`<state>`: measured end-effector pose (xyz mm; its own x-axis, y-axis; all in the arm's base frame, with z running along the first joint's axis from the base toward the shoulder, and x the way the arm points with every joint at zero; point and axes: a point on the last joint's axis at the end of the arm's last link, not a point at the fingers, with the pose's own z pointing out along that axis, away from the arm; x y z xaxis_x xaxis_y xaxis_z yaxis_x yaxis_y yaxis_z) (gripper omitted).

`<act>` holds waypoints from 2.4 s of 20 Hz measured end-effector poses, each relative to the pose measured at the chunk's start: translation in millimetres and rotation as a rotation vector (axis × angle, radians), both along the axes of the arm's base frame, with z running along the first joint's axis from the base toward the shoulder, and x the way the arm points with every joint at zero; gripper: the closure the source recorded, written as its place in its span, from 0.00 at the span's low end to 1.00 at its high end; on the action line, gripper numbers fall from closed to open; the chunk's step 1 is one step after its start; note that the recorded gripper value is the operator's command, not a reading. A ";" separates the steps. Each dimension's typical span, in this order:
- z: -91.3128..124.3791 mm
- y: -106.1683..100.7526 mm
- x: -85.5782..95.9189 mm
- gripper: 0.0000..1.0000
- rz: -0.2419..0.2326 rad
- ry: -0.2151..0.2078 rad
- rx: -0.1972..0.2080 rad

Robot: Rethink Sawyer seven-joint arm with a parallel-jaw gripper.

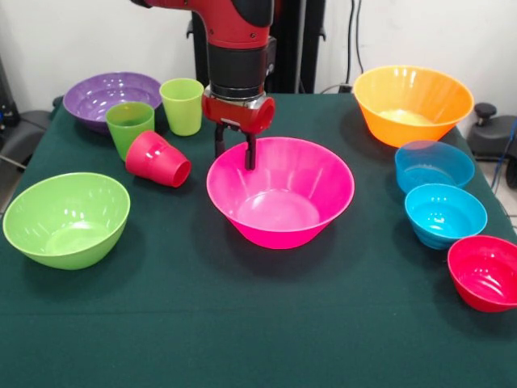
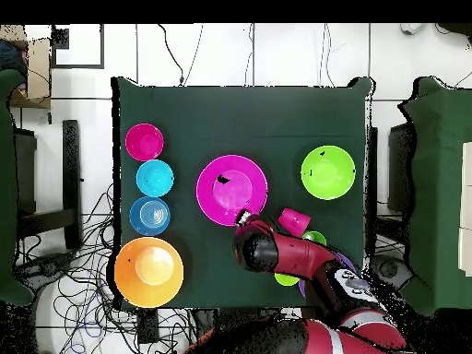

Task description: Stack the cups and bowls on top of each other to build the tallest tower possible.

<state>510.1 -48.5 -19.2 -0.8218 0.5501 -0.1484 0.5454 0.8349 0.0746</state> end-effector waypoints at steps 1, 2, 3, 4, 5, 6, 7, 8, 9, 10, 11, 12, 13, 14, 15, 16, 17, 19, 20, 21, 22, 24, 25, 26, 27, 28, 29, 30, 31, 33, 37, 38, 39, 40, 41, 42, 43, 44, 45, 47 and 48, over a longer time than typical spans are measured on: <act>-1.0 0.3 -0.4 0.00 0.000 -0.001 0.000; -2.0 0.6 -0.8 0.00 0.001 -0.002 0.001; -3.4 0.9 -1.0 0.00 0.000 -0.005 0.001; -4.2 1.3 -1.0 0.00 0.001 -0.009 0.001; -4.9 1.3 -1.1 0.00 0.000 -0.011 0.001; -6.8 1.8 -1.2 0.00 0.000 -0.018 0.000; -7.2 2.0 -1.3 0.00 0.000 -0.019 0.001; -7.6 2.0 -1.4 0.00 0.000 -0.020 0.001; -8.2 2.3 -1.7 0.00 0.003 -0.022 0.000; -8.2 2.3 -1.8 0.00 0.004 -0.023 0.000; -8.3 2.4 -2.1 0.00 0.007 -0.024 -0.001; -8.4 2.8 -2.5 1.00 0.010 -0.024 -0.001; -8.5 2.8 -2.5 1.00 0.010 -0.024 -0.001; -8.5 2.8 -2.6 1.00 0.010 -0.024 -0.001; -8.5 2.8 -2.6 1.00 0.011 -0.024 -0.001; -6.9 3.0 -0.4 1.00 0.012 -0.033 -0.002; -3.6 2.2 3.0 1.00 0.013 -0.047 -0.006; -2.0 1.1 4.8 1.00 0.013 -0.057 -0.009; -1.8 1.0 5.2 1.00 0.013 -0.059 -0.010; -1.9 1.0 5.2 1.00 0.013 -0.059 -0.010; -2.0 1.0 5.1 1.00 0.013 -0.060 -0.010; -2.0 1.0 5.1 1.00 0.013 -0.060 -0.010; -1.9 1.0 5.1 1.00 0.014 -0.060 -0.010; -2.0 1.0 5.0 1.00 0.014 -0.060 -0.010; -2.0 1.1 4.9 1.00 0.014 -0.059 -0.010; -1.9 1.0 5.0 1.00 0.014 -0.060 -0.010; -1.9 1.0 5.0 1.00 0.014 -0.060 -0.010; -1.4 1.1 5.3 1.00 0.015 -0.061 -0.011; -0.9 1.3 5.6 1.00 0.016 -0.062 -0.012; 3.3 1.2 8.3 1.00 0.018 -0.068 -0.016; 14.8 3.0 13.0 1.00 0.030 -0.065 -0.024; 19.3 4.5 14.2 1.00 0.035 -0.058 -0.026; 21.6 5.1 14.7 1.00 0.038 -0.054 -0.027; 23.9 5.8 15.3 1.00 0.040 -0.050 -0.028; 27.9 6.7 16.3 1.00 0.044 -0.044 -0.029; 33.8 7.3 17.3 1.00 0.048 -0.033 -0.031; 37.7 7.4 17.9 1.00 0.050 -0.024 -0.032; 40.8 7.0 18.0 1.00 0.050 -0.016 -0.032; 42.9 6.5 18.1 1.00 0.050 -0.010 -0.033; 49.9 4.4 17.7 1.00 0.048 0.013 -0.033; 54.9 2.8 16.6 1.00 0.047 0.034 -0.033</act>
<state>526.7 -45.7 35.7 -0.8514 0.5062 -0.1374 0.5073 0.8613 0.0293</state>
